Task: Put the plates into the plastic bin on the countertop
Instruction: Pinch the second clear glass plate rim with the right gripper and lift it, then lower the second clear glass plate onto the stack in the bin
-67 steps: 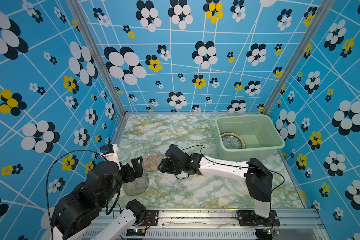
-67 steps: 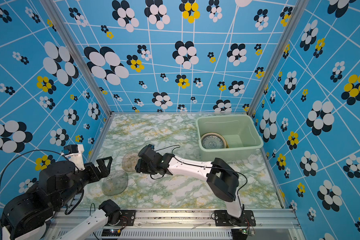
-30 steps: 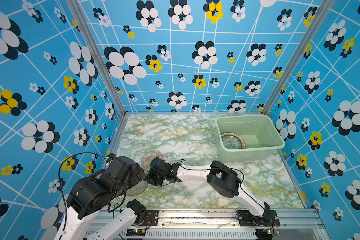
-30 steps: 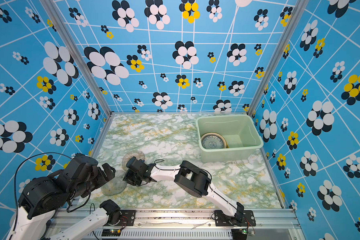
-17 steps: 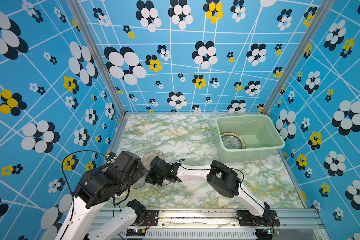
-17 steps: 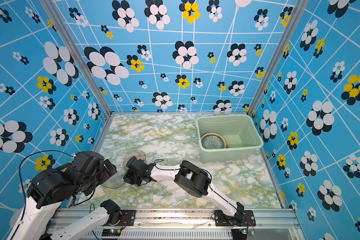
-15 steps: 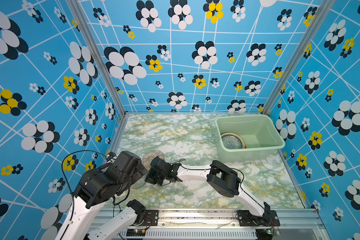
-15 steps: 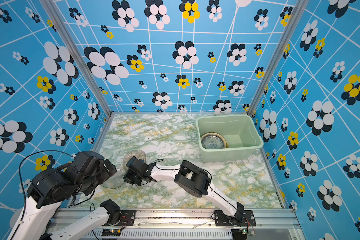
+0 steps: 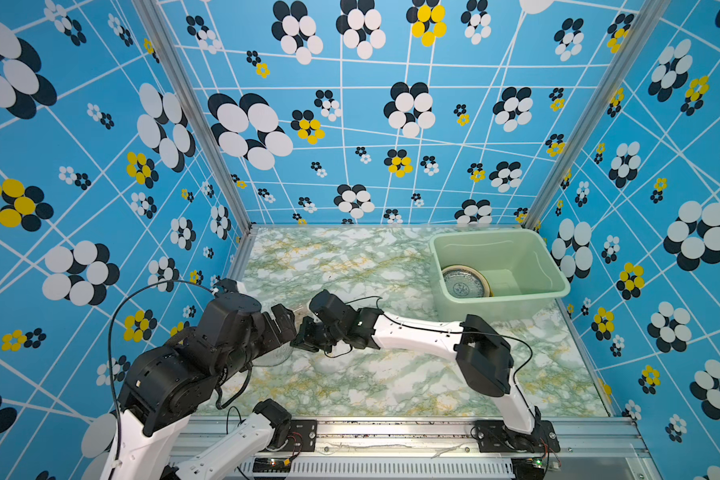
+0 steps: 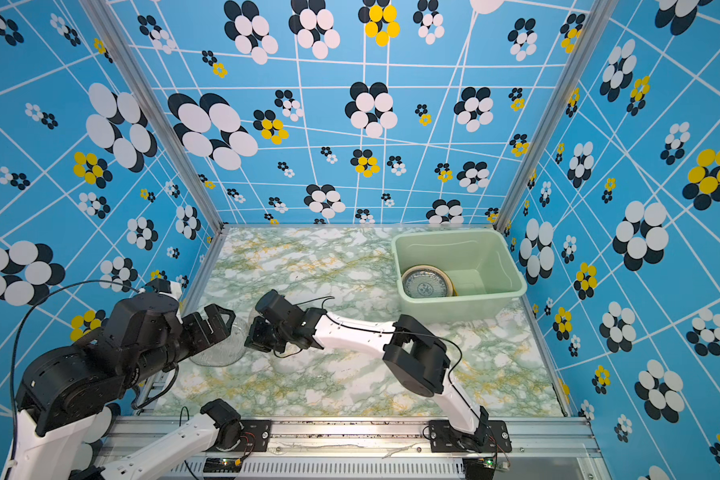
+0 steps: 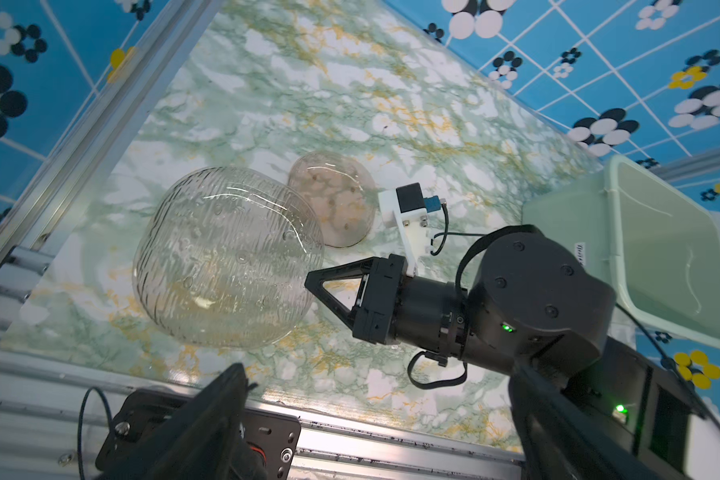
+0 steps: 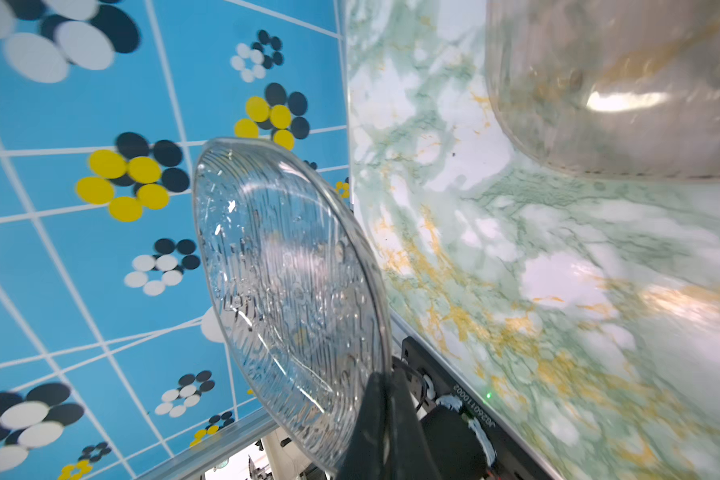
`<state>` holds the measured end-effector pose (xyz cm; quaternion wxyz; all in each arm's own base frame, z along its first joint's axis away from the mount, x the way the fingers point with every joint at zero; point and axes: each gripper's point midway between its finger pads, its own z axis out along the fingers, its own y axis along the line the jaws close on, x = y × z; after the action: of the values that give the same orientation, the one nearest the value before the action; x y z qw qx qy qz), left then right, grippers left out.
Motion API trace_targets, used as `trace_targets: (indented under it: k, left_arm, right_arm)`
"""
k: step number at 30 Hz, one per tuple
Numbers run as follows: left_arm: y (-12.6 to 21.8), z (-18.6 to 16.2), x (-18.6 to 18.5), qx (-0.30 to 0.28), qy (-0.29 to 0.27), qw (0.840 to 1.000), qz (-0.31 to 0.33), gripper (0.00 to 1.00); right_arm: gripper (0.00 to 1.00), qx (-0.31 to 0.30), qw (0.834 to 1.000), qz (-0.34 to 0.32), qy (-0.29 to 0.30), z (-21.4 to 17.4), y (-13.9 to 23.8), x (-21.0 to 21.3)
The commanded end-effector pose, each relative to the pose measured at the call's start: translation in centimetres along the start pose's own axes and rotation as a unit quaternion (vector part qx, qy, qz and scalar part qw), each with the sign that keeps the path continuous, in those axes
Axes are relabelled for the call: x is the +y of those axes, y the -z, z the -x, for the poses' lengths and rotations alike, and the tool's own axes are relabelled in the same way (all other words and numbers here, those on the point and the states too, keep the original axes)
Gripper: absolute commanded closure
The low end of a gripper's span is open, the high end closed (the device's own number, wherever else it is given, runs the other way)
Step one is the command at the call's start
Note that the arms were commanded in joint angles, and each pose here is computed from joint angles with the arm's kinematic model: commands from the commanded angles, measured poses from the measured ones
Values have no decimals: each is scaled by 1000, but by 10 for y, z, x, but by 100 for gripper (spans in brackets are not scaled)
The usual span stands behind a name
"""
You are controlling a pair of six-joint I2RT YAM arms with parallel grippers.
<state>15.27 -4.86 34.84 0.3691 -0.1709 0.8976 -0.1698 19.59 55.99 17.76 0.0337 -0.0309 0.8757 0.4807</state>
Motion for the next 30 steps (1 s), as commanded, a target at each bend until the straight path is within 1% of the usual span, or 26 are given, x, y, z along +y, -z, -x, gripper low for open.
trace_targets:
  k: [1,4,7,9,14,17,20,22,24,27,30]
  left_arm:
    - [10,11,-35,-13,-82,993,-81,1]
    - [14,14,-56,-16,-110,985,-129,1]
    - [17,14,-83,-23,-141,970,-199,1]
    - [19,14,-94,-33,-161,960,-228,1]
    - [13,12,-109,-36,-214,943,-251,1]
    - [6,15,-118,-43,-230,937,-258,1]
    - [-5,16,-130,-48,-244,931,-269,1]
    - [-12,11,-141,-46,-270,920,-280,1]
    - [-19,2,-152,-45,-315,904,-287,1]
    - [-26,-10,-167,-61,-389,872,-290,1]
    - [-35,-17,-182,-74,-436,847,-294,1]
  right_arm:
    - [100,9,997,-51,52,10,63,-14]
    - [100,25,993,-91,75,22,121,-34]
    - [100,31,990,-114,81,39,184,-56]
    - [100,16,988,-129,86,51,228,-68]
    - [100,-53,979,-176,92,79,337,-100]
    - [100,-94,968,-215,93,92,391,-119]
    - [100,-111,957,-252,96,101,428,-139]
    - [100,-113,946,-288,96,108,448,-155]
    - [100,-124,935,-320,89,120,471,-171]
    - [100,-141,920,-359,75,138,495,-194]
    - [100,-148,913,-374,62,154,509,-212]
